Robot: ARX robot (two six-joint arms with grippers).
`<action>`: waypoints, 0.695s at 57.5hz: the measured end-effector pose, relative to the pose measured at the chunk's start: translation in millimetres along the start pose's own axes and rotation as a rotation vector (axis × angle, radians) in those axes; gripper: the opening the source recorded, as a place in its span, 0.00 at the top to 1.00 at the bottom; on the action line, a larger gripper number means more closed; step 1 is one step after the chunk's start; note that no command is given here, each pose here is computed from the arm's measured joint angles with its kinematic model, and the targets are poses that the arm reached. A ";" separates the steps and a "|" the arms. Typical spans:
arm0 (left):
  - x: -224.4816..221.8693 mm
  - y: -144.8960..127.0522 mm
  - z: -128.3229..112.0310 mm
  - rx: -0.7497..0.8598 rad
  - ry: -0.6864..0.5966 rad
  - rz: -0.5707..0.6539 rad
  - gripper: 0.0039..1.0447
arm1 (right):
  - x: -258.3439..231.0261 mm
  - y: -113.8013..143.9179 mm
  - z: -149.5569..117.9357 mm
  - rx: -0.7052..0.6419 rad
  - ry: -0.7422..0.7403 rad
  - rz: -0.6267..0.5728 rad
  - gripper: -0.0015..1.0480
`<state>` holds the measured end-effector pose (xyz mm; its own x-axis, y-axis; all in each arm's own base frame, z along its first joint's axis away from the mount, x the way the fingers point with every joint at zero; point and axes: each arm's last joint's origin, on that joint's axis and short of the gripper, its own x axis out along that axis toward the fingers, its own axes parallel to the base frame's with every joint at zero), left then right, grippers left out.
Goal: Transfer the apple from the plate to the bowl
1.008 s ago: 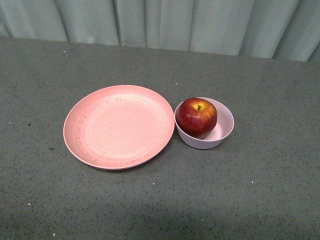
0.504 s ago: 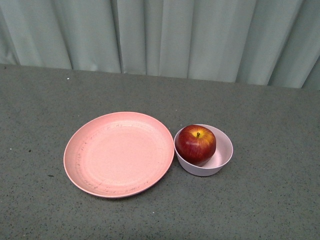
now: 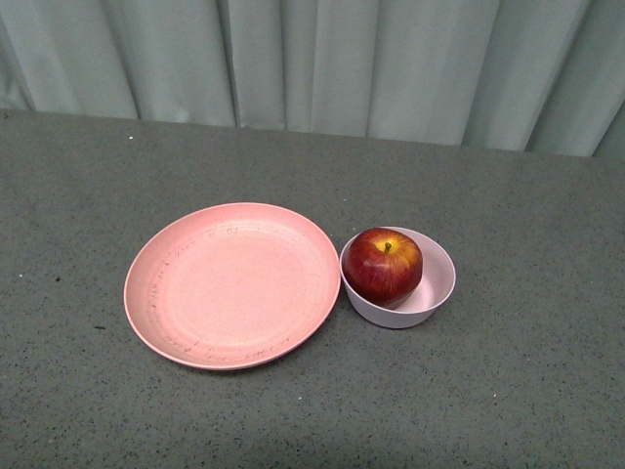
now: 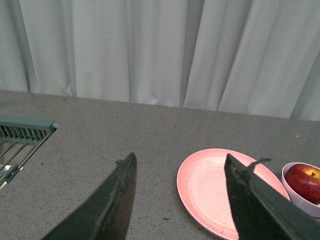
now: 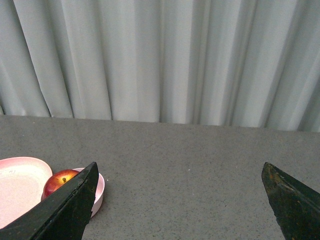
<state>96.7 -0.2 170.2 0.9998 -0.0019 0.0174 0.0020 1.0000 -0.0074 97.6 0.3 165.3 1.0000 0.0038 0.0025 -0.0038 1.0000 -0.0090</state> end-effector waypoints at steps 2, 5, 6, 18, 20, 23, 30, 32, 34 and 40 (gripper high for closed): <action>0.0 0.0 0.0 0.000 0.000 0.000 0.35 | 0.0 0.0 0.0 0.000 0.000 0.000 0.09; 0.0 0.0 0.0 0.000 0.000 0.000 0.28 | 0.0 0.0 0.0 0.000 0.000 0.000 0.09; 0.0 0.0 0.0 0.000 0.000 0.000 0.24 | 0.0 0.0 0.0 0.000 0.000 0.000 0.09; 0.0 0.0 0.0 0.003 0.000 0.000 0.07 | 0.0 0.0 0.0 0.000 0.000 0.000 0.09; 0.0 0.0 0.0 0.003 0.000 0.000 0.06 | 0.0 0.0 0.0 0.000 0.000 0.000 0.09; 0.0 0.0 0.0 0.003 0.000 0.000 0.06 | 0.0 0.0 0.0 0.000 0.000 0.000 0.09; 0.0 0.0 0.0 0.003 0.000 0.000 0.06 | 0.0 0.0 0.0 0.000 0.000 0.000 0.09; 0.0 0.0 0.0 0.003 0.000 0.000 0.06 | 0.0 0.0 0.0 0.000 0.000 0.000 0.09; 0.0 0.0 0.0 0.003 0.000 0.000 0.06 | 0.0 0.0 0.0 0.000 0.000 0.000 0.09; 0.0 0.0 0.0 0.003 0.000 0.000 0.06 | 0.0 0.0 0.0 0.000 0.000 0.000 0.09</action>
<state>96.7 -0.2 170.2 0.9998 -0.0019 0.0177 0.0020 1.0000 -0.0044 97.6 0.3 165.3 1.0000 0.0038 0.0025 -0.0038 1.0000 -0.0090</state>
